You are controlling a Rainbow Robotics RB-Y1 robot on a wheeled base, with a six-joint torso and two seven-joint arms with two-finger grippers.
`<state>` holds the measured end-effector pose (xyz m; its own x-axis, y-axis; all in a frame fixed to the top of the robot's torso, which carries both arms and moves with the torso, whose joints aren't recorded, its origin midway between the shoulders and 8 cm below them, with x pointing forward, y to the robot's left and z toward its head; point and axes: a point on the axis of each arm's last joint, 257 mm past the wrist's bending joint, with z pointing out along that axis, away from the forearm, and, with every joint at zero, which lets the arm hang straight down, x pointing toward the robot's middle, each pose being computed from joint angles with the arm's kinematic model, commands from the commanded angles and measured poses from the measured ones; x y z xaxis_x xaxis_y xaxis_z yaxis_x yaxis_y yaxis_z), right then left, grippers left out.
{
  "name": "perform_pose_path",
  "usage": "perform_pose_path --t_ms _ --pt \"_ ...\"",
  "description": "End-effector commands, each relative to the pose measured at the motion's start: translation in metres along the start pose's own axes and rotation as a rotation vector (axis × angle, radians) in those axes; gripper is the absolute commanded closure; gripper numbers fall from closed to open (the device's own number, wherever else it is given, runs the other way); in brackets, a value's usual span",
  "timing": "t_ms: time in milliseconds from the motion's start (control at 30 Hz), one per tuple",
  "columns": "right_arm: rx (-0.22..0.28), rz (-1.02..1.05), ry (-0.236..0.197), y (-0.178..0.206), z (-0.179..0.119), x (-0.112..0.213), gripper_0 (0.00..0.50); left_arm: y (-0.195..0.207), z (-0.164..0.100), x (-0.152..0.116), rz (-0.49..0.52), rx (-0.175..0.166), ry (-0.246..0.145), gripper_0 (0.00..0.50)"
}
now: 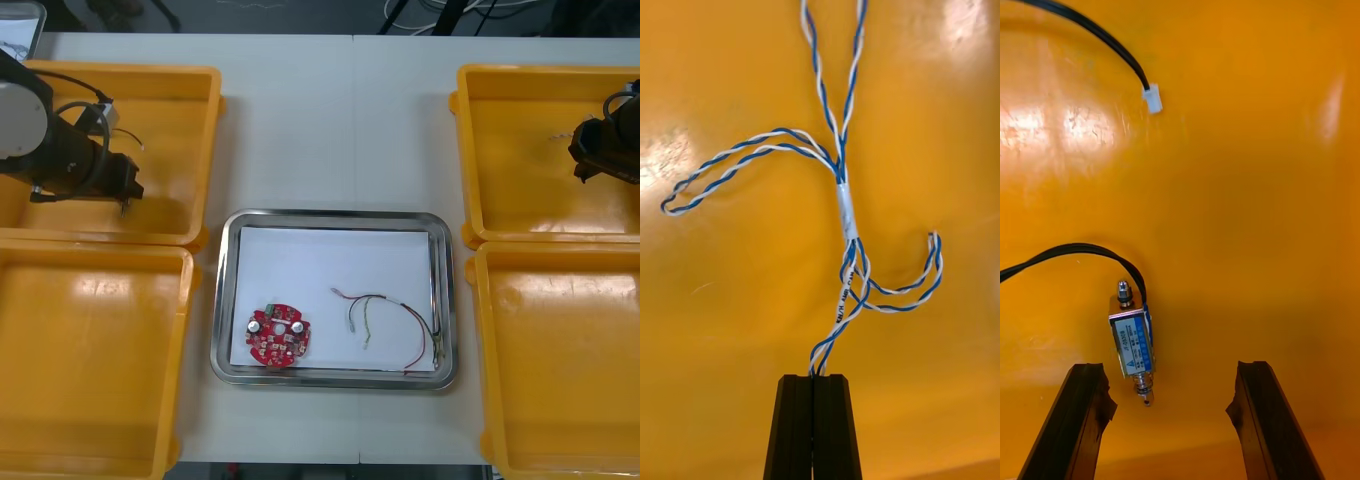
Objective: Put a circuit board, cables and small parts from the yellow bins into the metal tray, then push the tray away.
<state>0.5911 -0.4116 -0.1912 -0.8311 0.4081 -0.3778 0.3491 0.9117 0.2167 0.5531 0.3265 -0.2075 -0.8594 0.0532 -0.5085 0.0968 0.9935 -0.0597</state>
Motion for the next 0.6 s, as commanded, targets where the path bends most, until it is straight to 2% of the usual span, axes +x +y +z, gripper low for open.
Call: perform_pose_path --t_ms 33,400,600 --pt "0.006 -0.034 0.0 0.014 -0.009 0.0 0.5 -0.007 0.013 0.008 -0.106 -0.011 0.013 0.0" --pt "0.031 -0.067 0.014 0.029 -0.021 0.005 0.5 0.007 0.027 0.007 -0.116 -0.041 -0.012 0.0" --pt "0.042 -0.085 0.012 0.034 -0.022 0.009 0.5 0.012 0.03 0.007 -0.121 -0.045 -0.016 0.0"
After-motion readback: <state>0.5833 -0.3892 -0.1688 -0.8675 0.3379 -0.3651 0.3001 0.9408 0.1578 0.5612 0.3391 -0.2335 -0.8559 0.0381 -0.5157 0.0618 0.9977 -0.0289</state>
